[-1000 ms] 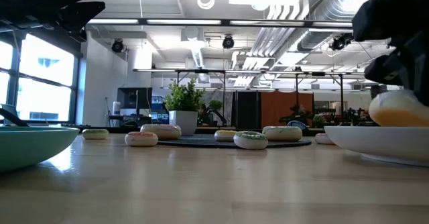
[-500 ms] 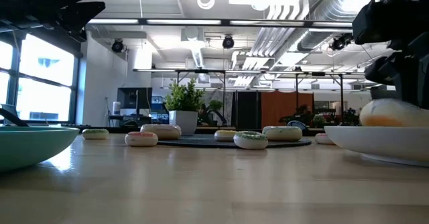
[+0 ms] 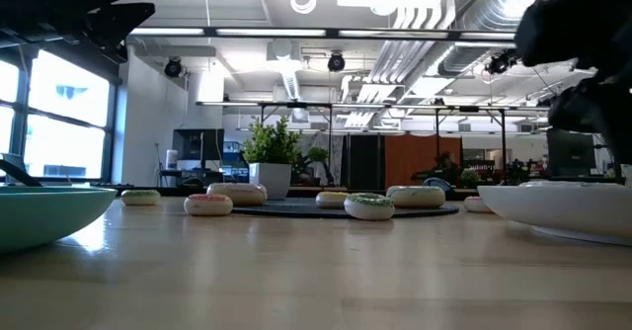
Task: Pick & Place donuts
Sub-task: Put the large light blue donut on the brown plate
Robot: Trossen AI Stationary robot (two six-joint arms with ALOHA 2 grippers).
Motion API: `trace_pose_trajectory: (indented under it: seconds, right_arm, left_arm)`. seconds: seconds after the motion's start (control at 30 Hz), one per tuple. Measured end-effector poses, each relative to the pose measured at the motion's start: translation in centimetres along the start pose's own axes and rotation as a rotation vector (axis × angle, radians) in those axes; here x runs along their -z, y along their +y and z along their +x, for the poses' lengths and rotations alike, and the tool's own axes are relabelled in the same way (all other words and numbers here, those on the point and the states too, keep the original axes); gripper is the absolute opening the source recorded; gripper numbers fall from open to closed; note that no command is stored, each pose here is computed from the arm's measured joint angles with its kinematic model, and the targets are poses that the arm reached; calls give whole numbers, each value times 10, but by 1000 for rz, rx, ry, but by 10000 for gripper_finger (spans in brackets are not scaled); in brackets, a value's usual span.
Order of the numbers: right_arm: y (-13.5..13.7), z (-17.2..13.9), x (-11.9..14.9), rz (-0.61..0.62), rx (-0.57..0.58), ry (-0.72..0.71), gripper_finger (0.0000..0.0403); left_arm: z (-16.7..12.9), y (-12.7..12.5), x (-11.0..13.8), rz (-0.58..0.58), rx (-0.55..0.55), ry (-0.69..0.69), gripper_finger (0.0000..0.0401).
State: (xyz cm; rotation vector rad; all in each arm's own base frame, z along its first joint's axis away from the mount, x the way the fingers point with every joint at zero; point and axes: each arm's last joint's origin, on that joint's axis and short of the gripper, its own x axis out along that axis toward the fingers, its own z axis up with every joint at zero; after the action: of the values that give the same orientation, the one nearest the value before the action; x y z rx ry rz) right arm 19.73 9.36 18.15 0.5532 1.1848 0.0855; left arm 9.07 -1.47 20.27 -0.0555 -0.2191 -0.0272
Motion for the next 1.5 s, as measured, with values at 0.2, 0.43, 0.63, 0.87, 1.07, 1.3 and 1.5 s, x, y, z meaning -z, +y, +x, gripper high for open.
trace_pose_trajectory:
  seconds: [0.2, 0.43, 0.63, 0.87, 1.07, 1.3, 1.5]
  right_arm:
    - [-10, -4, -22, -65, 7, -149, 187]
    - [-30, -17, -57, -370, 192, -418, 168]
    - [-56, -32, -81, -437, 435, -577, 148]
    - [-95, -29, -94, -359, 409, -490, 128]
    - [-126, -4, -98, -280, 481, -360, 119]
    - [-144, 15, -98, -225, 499, -281, 118]
    - [-142, 10, -98, -217, 494, -298, 118]
  left_arm:
    - [0, 0, 0, 0, 2, 0, 182]
    - [0, -1, -1, 0, 18, -6, 182]
    - [0, 3, -2, -57, -113, -21, 182]
    - [-1, 7, -2, -45, -242, -21, 182]
    - [-1, 7, -2, -100, -243, -29, 182]
    - [0, 7, -1, -153, -243, -24, 182]
    - [9, 6, -18, -41, -307, 39, 182]
